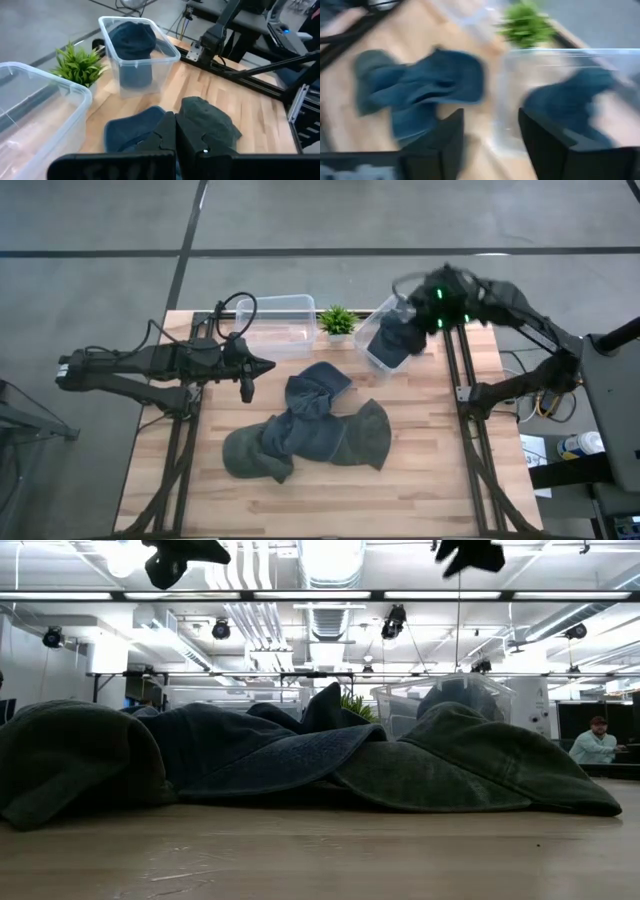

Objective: Pick and place caps into container
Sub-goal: Put the top blue cap into the right transparent container

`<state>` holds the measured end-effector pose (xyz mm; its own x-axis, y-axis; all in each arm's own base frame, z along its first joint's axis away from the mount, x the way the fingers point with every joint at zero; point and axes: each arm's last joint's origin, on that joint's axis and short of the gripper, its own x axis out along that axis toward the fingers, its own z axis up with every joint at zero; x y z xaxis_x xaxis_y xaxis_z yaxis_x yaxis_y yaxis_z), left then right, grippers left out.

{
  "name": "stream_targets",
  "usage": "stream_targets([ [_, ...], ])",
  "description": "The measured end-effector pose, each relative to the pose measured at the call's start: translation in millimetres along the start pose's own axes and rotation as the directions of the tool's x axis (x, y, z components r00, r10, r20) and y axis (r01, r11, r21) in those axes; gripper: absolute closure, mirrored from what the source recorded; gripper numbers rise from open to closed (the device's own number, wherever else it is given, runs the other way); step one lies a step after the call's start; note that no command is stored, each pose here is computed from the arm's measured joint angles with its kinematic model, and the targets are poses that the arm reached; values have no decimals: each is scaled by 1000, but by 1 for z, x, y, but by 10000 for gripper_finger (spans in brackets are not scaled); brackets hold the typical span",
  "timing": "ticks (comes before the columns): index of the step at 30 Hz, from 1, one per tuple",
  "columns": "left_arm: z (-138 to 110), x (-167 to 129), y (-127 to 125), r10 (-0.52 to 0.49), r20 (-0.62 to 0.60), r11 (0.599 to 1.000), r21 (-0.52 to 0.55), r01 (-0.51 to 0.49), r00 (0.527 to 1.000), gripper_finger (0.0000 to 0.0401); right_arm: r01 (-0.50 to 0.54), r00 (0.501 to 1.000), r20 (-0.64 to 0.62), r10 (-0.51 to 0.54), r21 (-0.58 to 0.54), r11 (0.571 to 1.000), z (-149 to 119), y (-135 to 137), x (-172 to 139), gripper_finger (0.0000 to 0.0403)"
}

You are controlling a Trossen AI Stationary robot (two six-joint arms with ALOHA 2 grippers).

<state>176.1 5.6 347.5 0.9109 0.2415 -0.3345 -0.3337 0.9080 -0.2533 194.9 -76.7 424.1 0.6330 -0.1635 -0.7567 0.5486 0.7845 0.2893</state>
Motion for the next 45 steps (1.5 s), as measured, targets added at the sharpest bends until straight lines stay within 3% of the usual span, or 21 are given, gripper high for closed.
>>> stream_targets([
  [7,-5,5,-1,-14,-56,992,122,20,998,401,-217,971,79,226,-111,970,-35,39,12,381],
  [12,-7,12,-2,-6,-75,994,106,14,997,401,-303,948,30,318,-230,925,-54,55,33,390],
  [17,-13,25,-3,9,-140,998,-66,-18,990,401,-304,951,-26,308,-255,918,-70,58,54,390],
  [26,-27,66,-21,-138,-349,979,-191,74,927,396,-299,954,-48,297,-248,921,-80,54,72,390],
  [30,-39,85,-23,-145,-439,980,-186,69,887,357,-306,951,-42,306,-248,919,-80,54,73,390],
  [35,-47,104,-26,-145,-485,984,-164,73,863,279,-312,949,-33,314,-249,917,-81,54,78,390],
  [40,-56,117,-26,-123,-524,992,-30,126,843,204,-325,943,-7,333,-241,914,-81,55,82,390],
  [45,-64,126,-27,-103,-554,971,126,205,826,162,-338,936,18,351,-227,913,-80,56,83,390],
])
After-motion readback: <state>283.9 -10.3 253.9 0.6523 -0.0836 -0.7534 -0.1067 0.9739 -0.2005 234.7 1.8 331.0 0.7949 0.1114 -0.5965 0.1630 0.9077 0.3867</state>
